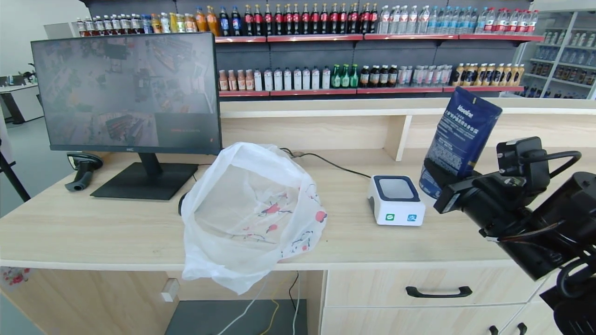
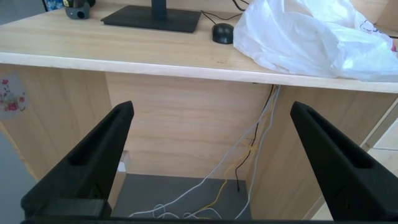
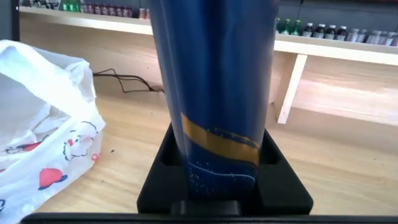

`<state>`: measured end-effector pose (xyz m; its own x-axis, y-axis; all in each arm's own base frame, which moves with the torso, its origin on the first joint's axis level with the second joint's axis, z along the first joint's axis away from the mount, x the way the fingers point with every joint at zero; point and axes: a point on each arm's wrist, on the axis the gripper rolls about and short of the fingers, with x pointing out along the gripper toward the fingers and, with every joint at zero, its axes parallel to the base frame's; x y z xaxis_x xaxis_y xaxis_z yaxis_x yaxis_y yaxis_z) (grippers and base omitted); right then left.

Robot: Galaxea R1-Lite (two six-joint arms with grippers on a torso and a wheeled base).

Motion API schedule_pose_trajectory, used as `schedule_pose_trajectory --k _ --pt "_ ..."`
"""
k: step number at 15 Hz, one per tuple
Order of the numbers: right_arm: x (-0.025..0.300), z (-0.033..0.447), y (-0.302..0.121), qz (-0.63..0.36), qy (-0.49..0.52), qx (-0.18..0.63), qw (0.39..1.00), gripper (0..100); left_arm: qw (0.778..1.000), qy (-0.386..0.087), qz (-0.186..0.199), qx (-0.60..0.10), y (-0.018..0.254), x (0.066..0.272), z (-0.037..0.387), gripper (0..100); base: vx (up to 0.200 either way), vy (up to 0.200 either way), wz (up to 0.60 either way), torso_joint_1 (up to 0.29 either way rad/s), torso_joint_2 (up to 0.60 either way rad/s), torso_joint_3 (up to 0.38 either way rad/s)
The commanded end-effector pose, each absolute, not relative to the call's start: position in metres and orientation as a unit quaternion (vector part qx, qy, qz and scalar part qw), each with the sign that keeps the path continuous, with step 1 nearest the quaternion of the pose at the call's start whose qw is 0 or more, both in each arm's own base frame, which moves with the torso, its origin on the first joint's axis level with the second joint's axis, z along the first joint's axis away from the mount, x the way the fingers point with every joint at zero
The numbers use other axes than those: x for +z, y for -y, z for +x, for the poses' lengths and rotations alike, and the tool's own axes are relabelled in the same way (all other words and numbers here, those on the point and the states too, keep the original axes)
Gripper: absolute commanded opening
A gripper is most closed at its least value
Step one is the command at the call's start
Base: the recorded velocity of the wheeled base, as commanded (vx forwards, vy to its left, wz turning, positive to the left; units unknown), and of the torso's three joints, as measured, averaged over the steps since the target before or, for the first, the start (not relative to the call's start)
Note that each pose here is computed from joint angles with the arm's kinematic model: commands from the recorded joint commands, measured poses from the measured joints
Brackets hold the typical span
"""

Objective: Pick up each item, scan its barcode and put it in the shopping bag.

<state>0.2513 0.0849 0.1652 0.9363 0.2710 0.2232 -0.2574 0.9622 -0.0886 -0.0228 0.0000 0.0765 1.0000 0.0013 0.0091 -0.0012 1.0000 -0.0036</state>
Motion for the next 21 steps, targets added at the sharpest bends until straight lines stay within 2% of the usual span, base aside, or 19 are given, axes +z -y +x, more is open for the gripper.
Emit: schedule_pose_trajectory --k 1,3,6,15,21 --pt "0.1619 0.2434 -0.0834 -0.013 0.106 0.138 0.985 0 1.000 0.005 -0.003 0.001 0.0000 0.0766 -0.0228 100 -0.200 0.000 0.00 0.007 0.00 -0.002" --pt "0.1609 0.2383 -0.0825 0.001 0.100 0.142 0.985 0 1.000 0.005 -0.002 0.001 0.0000 0.0764 -0.0228 100 -0.200 0.000 0.00 -0.012 0.00 0.009" --pt "0.1590 0.2355 -0.0791 0.013 0.093 0.139 0.986 0 1.000 0.005 -0.002 0.001 0.0000 0.0764 -0.0228 100 0.000 0.000 0.00 0.000 0.00 0.000" --pt "0.1630 0.2364 -0.0798 0.030 0.100 0.141 0.984 0 1.000 0.005 -0.005 0.001 0.0000 0.0766 -0.0228 100 0.000 0.200 0.00 0.011 0.00 0.003" --pt "0.1665 0.2392 -0.0816 0.032 0.108 0.142 0.983 0 1.000 0.005 -0.004 0.000 -0.0001 0.0766 -0.0228 100 0.000 0.000 0.00 0.000 0.00 0.000"
